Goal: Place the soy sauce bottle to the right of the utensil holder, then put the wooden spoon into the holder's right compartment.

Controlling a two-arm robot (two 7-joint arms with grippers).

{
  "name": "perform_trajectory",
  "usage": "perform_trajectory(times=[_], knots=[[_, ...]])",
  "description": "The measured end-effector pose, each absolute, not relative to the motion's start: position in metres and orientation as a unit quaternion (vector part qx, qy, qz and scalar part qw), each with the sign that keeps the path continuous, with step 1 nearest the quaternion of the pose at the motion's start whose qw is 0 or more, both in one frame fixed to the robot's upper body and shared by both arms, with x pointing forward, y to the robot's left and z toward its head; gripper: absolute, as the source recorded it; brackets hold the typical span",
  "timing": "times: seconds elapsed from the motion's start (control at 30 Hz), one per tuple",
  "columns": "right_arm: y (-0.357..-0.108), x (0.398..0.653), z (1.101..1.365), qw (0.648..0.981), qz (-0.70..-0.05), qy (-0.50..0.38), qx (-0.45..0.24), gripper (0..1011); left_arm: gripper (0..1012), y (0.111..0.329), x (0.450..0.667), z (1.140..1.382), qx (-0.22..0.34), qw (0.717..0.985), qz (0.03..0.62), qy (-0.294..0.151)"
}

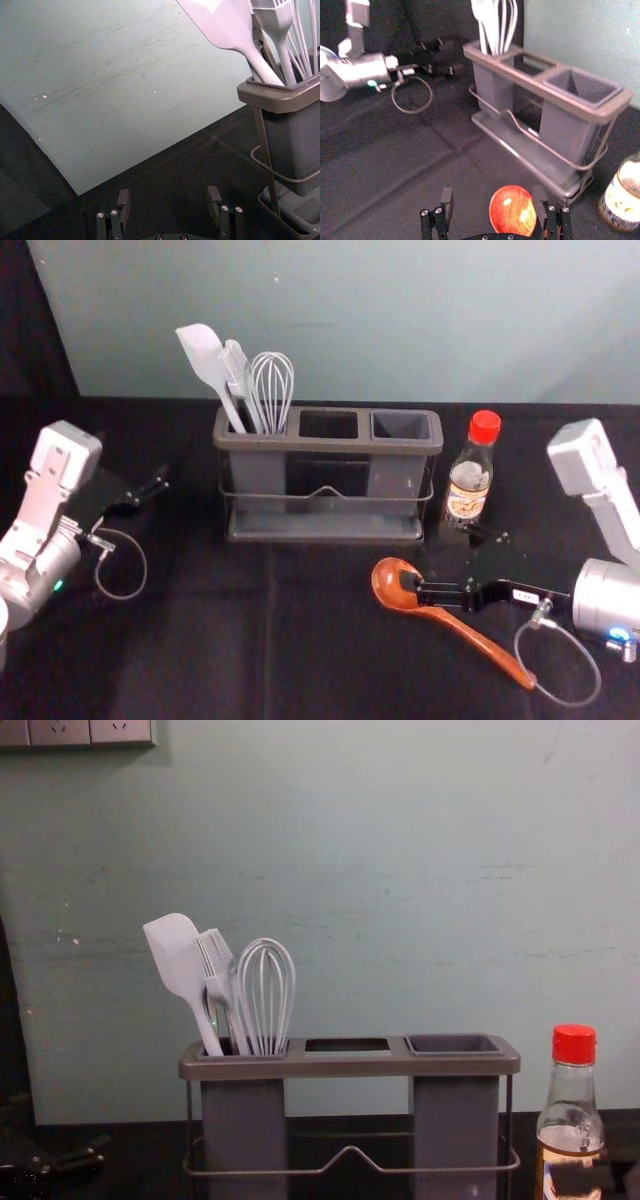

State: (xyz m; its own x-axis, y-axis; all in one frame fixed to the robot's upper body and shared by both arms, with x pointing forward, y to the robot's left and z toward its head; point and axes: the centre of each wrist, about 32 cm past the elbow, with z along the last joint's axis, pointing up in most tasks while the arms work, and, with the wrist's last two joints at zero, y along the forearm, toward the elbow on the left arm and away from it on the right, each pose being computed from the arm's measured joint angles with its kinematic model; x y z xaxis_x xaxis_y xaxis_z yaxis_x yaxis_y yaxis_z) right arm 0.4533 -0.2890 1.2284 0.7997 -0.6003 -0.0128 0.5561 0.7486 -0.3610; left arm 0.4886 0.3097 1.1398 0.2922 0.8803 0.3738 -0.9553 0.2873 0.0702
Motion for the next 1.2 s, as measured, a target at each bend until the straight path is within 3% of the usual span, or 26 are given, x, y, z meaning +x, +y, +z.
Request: perform_trajectory(times=[0.3, 0.67, 1.2], knots=[[-0.278, 0.473, 1.224, 0.915, -0.310, 0.109, -0.233, 1003, 1005, 0.310, 0.489, 1.140, 0.141, 0.791, 0.580, -0.132], [-0.262, 0.497, 1.217, 0.902, -0.307, 0.096, -0.289, 1003, 1005, 0.310, 0.489, 1.140, 0.142, 0.791, 0.580, -0.132], [-0.248, 0.507, 1.208, 0.896, -0.298, 0.080, -0.319, 1003, 1005, 0.310, 0.489, 1.140, 0.141, 0.791, 0.580, -0.132]])
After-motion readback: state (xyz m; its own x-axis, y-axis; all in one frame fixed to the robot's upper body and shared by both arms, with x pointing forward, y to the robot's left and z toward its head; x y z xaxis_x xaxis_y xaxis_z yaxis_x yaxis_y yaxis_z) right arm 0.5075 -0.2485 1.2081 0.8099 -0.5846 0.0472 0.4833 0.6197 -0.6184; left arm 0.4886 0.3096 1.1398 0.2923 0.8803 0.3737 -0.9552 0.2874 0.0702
